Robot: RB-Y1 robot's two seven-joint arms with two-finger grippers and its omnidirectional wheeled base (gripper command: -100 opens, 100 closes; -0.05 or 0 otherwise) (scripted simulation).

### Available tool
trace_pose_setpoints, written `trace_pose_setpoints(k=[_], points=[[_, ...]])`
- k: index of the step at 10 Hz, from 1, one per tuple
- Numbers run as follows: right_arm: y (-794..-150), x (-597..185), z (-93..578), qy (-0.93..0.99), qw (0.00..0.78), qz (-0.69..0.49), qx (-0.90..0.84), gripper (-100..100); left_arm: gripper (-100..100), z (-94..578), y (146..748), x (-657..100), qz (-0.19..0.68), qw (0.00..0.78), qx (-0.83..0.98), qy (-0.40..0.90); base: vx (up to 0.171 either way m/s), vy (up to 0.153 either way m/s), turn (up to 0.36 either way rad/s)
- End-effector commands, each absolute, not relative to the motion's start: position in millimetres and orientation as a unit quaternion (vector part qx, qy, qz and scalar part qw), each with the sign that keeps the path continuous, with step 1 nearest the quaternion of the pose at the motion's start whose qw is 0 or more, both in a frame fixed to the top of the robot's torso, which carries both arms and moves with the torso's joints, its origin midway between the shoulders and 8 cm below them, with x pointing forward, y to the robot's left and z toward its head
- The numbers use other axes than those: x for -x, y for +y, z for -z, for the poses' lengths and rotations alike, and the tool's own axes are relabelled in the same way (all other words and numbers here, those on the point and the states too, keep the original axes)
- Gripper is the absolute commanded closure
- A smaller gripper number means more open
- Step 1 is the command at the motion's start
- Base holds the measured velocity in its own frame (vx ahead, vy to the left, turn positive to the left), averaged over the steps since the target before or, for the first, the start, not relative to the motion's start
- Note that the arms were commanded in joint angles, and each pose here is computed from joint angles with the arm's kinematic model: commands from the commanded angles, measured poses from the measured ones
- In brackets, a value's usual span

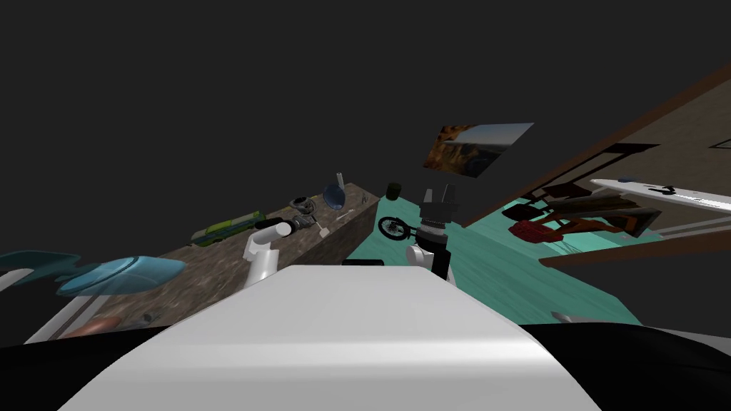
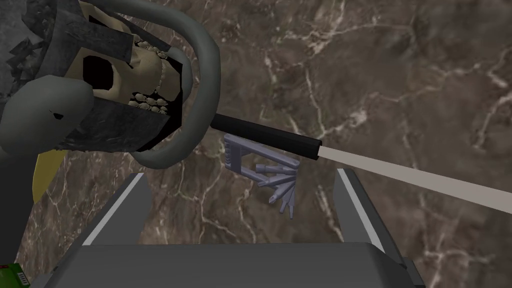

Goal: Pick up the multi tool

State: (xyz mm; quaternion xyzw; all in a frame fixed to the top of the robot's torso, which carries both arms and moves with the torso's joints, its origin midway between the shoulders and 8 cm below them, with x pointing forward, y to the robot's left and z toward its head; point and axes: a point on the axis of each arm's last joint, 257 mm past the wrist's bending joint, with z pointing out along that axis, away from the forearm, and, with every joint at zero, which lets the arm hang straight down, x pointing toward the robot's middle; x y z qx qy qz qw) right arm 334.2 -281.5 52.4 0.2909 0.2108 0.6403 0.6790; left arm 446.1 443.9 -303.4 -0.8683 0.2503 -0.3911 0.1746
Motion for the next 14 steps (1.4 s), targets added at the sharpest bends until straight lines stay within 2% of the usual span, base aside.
trace_pose_setpoints(k=[1,2,3,4,6,7,11,13,14], points=[[-281.5,-334.2,-52.4,0.211,0.679,-0.64,-0.291,0,-100,317.4,441.5,-437.1,0.374,0.16,0.879,0.25,0.036,-0.001,0.002],[-281.5,-334.2,-52.4,0.211,0.679,-0.64,-0.291,0,-100,312.3,442.3,-439.8,0.381,0.166,0.874,0.25,0.015,0.0,0.001],[-281.5,-334.3,-52.4,0.211,0.679,-0.64,-0.291,0,0,313.6,441.8,-438.8,0.379,0.164,0.875,0.25,0.0,0.0,0.0],[-281.5,-334.3,-52.4,0.211,0.679,-0.64,-0.291,0,-100,321.6,440.4,-442.2,0.38,0.165,0.875,0.249,0.03,0.01,-0.006],[-281.5,-334.2,-52.4,0.211,0.679,-0.64,-0.291,0,-100,321.6,440.4,-441.8,0.38,0.164,0.876,0.249,0.041,0.016,-0.008],[-281.5,-334.2,-52.4,0.211,0.679,-0.64,-0.291,0,100,321.7,440.5,-442.1,0.38,0.165,0.875,0.249,0.0,0.0,0.0],[-281.5,-334.3,-52.4,0.211,0.679,-0.64,-0.291,0,100,321.6,440.5,-442.1,0.38,0.165,0.875,0.249,0.0,0.0,0.0],[-281.5,-334.3,-52.4,0.211,0.679,-0.64,-0.291,0,-100,307.0,447.8,-447.0,0.382,0.173,0.871,0.255,-0.043,-0.031,0.02],[-281.5,-334.3,-52.4,0.211,0.679,-0.64,-0.291,0,-100,303.3,452.3,-446.5,0.378,0.176,0.871,0.258,-0.16,-0.094,0.067]])
